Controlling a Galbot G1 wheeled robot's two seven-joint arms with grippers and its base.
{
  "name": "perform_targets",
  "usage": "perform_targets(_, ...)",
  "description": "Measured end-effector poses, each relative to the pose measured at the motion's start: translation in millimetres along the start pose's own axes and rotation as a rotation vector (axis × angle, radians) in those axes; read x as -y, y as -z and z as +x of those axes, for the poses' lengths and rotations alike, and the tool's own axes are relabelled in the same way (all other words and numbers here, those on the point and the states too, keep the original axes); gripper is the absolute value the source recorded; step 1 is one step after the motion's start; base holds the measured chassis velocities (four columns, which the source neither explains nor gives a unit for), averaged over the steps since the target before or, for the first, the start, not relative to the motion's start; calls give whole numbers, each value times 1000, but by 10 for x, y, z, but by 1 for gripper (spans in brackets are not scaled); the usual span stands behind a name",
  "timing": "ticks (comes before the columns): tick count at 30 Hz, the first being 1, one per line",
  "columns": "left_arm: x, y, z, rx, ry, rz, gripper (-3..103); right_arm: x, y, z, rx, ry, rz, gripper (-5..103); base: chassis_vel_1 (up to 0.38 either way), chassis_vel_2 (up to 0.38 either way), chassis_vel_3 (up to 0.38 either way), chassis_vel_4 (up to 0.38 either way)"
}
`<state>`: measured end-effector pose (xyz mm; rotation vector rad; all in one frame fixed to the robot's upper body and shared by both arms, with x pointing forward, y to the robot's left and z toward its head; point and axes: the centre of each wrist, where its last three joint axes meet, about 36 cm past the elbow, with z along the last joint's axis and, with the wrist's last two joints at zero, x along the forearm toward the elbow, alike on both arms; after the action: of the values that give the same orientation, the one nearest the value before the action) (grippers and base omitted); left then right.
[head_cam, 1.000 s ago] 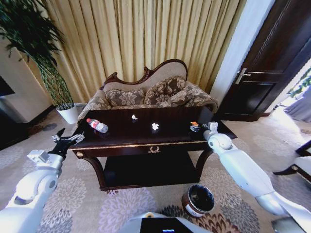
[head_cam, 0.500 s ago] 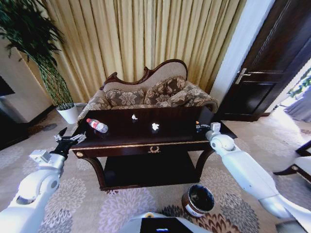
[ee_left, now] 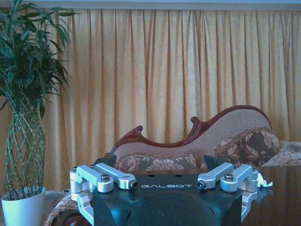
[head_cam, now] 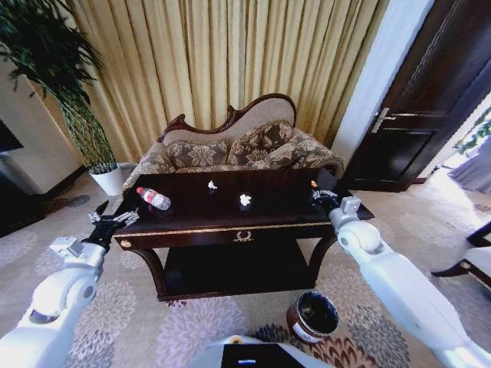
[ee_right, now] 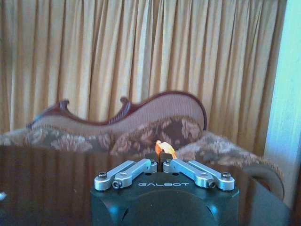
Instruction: Move to the front of the table and place the trash on the table into the trash bin.
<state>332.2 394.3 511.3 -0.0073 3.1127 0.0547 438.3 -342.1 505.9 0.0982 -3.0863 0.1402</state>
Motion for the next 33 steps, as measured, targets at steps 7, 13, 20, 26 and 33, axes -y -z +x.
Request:
perform_targets(7,32,35,0,10,-8,-1,100,-16,14,267,6,33,-2,1,0,0,0,0)
perform_targets(13,60,38,3,9,-13,0,100,-56,-26,393,-14,30,-10,1,0,0,0,0)
perform_targets(20,58,56,-10,14,-15,-2,100,-82,-23,431,-18,19,-12,1,38,-45,-62,46)
perform_targets(26,64,69,-16,16,-18,-1,100,-88,7,424,-15,14,-8,1,146,-147,-168,154)
perform_targets(33,43,65,-22,17,-12,-2,100,-89,19,421,-18,18,-11,1,197,-200,-200,199)
